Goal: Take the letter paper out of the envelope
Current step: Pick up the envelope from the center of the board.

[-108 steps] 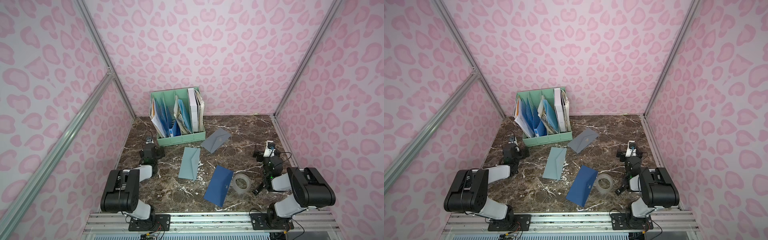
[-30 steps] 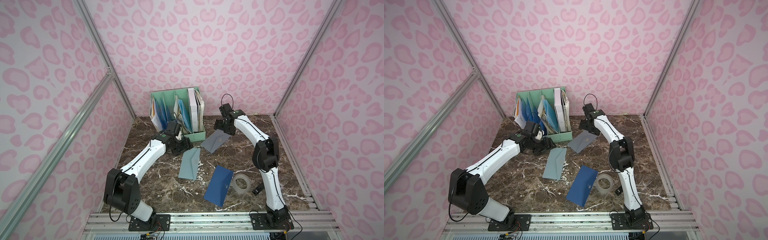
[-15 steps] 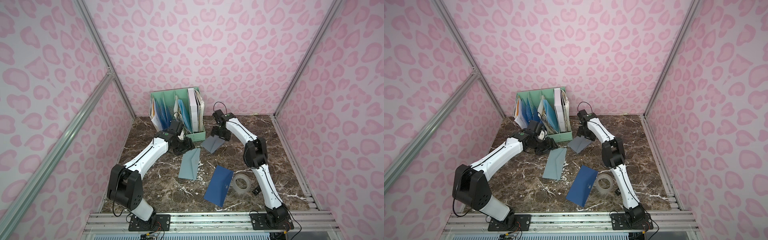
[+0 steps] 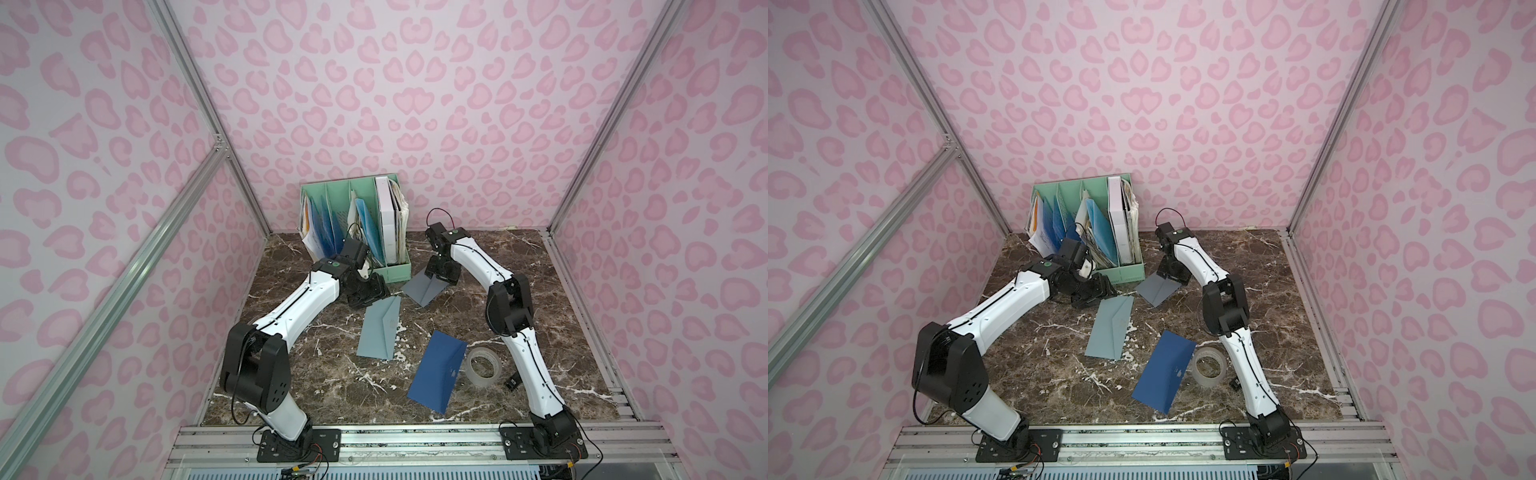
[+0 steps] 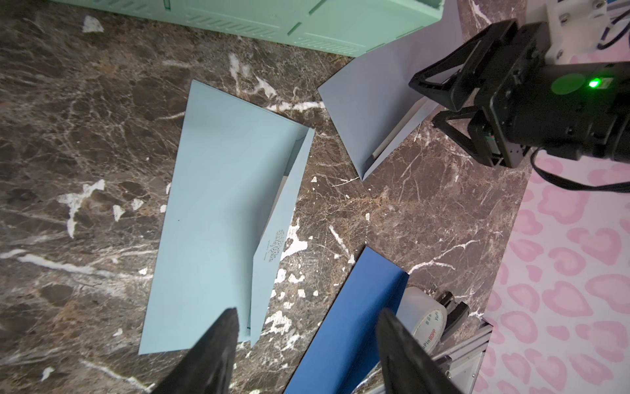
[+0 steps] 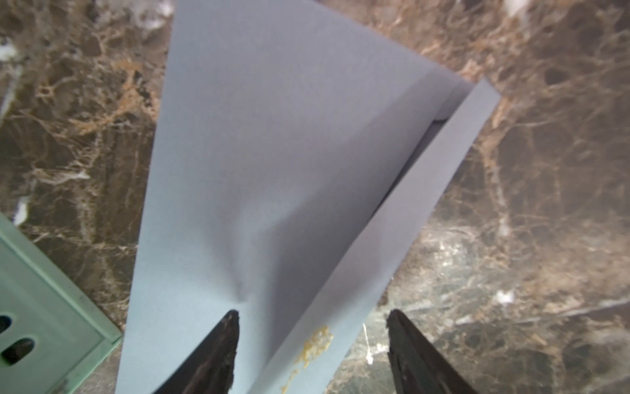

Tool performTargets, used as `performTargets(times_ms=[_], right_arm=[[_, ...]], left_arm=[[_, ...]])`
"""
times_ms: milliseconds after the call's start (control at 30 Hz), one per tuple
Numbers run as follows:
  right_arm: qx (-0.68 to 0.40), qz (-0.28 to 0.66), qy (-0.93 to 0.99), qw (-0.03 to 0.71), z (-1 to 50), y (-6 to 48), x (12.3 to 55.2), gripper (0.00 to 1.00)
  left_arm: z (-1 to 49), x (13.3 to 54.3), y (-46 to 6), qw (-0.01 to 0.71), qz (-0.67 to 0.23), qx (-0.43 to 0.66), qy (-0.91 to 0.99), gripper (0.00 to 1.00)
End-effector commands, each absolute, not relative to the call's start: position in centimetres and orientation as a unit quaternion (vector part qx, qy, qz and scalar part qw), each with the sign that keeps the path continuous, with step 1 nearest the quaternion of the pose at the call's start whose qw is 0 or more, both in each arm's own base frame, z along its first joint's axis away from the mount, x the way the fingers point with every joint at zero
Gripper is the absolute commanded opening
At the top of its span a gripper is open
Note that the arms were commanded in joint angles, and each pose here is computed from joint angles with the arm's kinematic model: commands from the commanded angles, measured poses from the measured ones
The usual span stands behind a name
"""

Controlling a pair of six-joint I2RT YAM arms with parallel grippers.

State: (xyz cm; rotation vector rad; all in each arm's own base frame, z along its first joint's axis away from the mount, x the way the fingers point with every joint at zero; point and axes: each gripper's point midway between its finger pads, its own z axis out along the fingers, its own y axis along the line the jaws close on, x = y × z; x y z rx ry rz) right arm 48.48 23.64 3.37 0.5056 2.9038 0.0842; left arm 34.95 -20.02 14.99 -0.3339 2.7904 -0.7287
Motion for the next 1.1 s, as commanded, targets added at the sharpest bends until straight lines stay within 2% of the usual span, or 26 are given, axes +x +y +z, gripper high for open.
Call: performTargets(times_ms=[0, 200, 300, 467, 700, 900, 1033, 1067], right_arm=[[0.179, 0.025, 0.979, 0.090, 3.7, 23.5, 48.0, 0.62], [0.179, 0.023, 0.979, 0.091, 4.1, 23.2, 47.7, 0.56], [0.181, 0.021, 0.979, 0.087, 4.0, 22.9, 47.3, 0.49], [0.186, 0.016, 0.979, 0.087, 4.1, 22.4, 46.7, 0.47], [0.189, 0.008, 0.978, 0.088, 4.2, 21.3, 46.0, 0.29], [0.190, -0.009, 0.978, 0.086, 3.8, 20.2, 45.2, 0.19], [0.165, -0.009, 0.981, 0.100, 4.4, 19.8, 45.6, 0.00], [0.154, -0.011, 0.982, 0.109, 4.8, 19.7, 45.7, 0.00]], left_arm=[[14.9, 34.8, -20.0, 0.114, -0.248, -0.109, 0.956, 0.66], [15.0, 34.8, -20.1, 0.115, -0.250, -0.107, 0.955, 0.66], [15.1, 34.9, -20.1, 0.116, -0.250, -0.107, 0.955, 0.65], [15.2, 34.8, -20.1, 0.116, -0.251, -0.106, 0.955, 0.65], [15.1, 34.7, -20.1, 0.115, -0.252, -0.107, 0.955, 0.65], [15.4, 34.8, -20.3, 0.117, -0.257, -0.106, 0.953, 0.65], [16.0, 35.0, -20.8, 0.115, -0.272, -0.104, 0.950, 0.68], [16.2, 35.0, -21.1, 0.114, -0.277, -0.103, 0.949, 0.69]])
